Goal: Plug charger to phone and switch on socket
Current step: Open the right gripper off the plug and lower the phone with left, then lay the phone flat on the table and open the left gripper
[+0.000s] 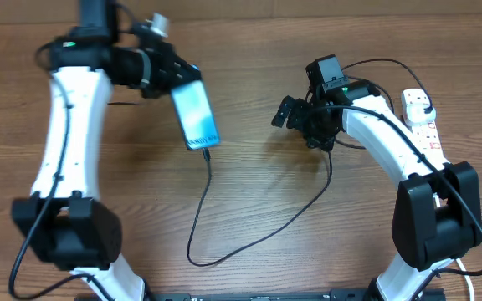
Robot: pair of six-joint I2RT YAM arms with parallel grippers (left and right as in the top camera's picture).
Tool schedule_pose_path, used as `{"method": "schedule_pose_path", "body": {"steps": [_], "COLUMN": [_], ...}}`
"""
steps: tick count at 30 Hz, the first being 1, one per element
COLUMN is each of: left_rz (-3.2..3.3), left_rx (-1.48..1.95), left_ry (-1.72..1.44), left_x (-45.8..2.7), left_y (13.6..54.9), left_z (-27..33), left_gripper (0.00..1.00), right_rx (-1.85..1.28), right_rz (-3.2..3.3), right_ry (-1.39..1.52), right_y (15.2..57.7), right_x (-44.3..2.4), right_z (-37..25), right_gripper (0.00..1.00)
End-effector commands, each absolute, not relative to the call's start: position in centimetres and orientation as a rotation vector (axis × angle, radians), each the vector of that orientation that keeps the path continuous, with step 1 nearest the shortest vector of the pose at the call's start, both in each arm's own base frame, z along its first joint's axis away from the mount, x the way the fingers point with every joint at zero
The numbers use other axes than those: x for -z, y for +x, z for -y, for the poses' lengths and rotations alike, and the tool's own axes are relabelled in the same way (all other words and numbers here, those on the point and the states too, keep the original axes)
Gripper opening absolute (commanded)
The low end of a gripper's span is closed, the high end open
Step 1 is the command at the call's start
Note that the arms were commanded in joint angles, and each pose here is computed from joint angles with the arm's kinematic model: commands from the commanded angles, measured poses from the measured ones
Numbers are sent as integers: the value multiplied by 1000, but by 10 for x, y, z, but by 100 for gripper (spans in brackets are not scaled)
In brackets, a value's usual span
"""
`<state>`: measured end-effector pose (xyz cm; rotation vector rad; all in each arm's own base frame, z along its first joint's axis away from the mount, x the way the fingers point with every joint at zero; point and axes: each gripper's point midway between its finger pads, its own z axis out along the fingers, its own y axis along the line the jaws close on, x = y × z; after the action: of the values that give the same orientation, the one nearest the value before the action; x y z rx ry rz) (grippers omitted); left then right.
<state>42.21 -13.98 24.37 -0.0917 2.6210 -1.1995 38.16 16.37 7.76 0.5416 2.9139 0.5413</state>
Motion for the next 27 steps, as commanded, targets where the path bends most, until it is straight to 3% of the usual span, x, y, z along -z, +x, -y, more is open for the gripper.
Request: {"method": "schedule_pose_path", "body": {"steps": [1,9,14,24,27], "left_rz": [-2779,-3028,-3110,-3123,-3131], "left_rx": [1038,1082,1076,993,939], "left_ry": [1,-138,-168,-167,-170], "left_x": [-181,-67,-23,-3,0], "left_y": [426,427,421,426,426], "left_z": [161,211,222,219,214], "left_gripper": [4,4,4,5,11], "right_rx": [-500,-491,-491,-486,-487], "right_rz": [-2837,-2848,-2848,-2853,-2853], "right_ry": [532,541,540,514,514], "right_y": [398,397,396,396,396], "right_x": [-98,-101,-101,-101,-101], "right_z": [-152,-150,-150,-150,-150], "right_gripper": [100,100,100,100,100]}}
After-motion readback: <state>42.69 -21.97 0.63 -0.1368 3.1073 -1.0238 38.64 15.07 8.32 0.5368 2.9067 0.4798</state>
